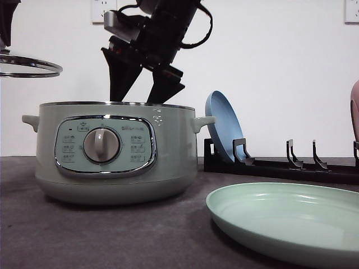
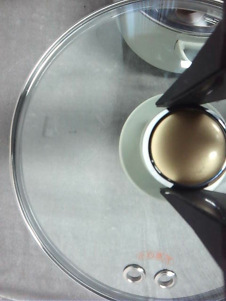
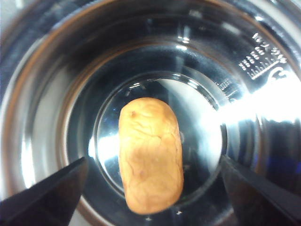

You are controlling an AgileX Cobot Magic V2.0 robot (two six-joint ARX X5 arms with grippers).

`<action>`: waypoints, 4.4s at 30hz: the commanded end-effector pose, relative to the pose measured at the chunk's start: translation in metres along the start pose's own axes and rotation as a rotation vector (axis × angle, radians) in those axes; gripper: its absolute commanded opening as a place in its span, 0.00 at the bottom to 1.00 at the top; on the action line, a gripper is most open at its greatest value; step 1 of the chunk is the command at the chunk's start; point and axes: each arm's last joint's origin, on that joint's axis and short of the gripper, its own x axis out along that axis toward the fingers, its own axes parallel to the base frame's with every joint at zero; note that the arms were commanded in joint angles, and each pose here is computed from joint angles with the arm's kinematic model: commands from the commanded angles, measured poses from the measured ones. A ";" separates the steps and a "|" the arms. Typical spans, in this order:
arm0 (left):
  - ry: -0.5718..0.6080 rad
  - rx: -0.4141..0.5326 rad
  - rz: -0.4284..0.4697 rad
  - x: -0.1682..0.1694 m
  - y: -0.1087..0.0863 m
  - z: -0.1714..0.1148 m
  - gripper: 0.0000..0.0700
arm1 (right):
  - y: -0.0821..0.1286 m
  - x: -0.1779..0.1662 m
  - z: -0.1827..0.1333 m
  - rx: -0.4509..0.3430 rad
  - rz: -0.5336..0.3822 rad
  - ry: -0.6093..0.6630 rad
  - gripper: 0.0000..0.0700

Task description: Transfer potato from steamer to green plate

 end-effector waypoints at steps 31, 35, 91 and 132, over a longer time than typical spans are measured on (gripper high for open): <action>-0.083 -0.012 0.003 -0.022 0.001 0.002 0.00 | -0.008 0.074 -0.009 0.007 0.054 0.083 0.79; -0.083 -0.012 0.003 -0.022 0.001 0.002 0.00 | -0.008 0.074 -0.009 0.009 0.056 0.083 0.66; -0.111 -0.029 -0.005 -0.022 0.001 0.005 0.00 | 0.060 -0.125 -0.210 0.329 -0.084 0.060 0.35; -0.111 -0.055 -0.007 -0.021 0.001 0.005 0.00 | 0.030 -0.019 -0.263 0.526 -0.116 0.017 0.63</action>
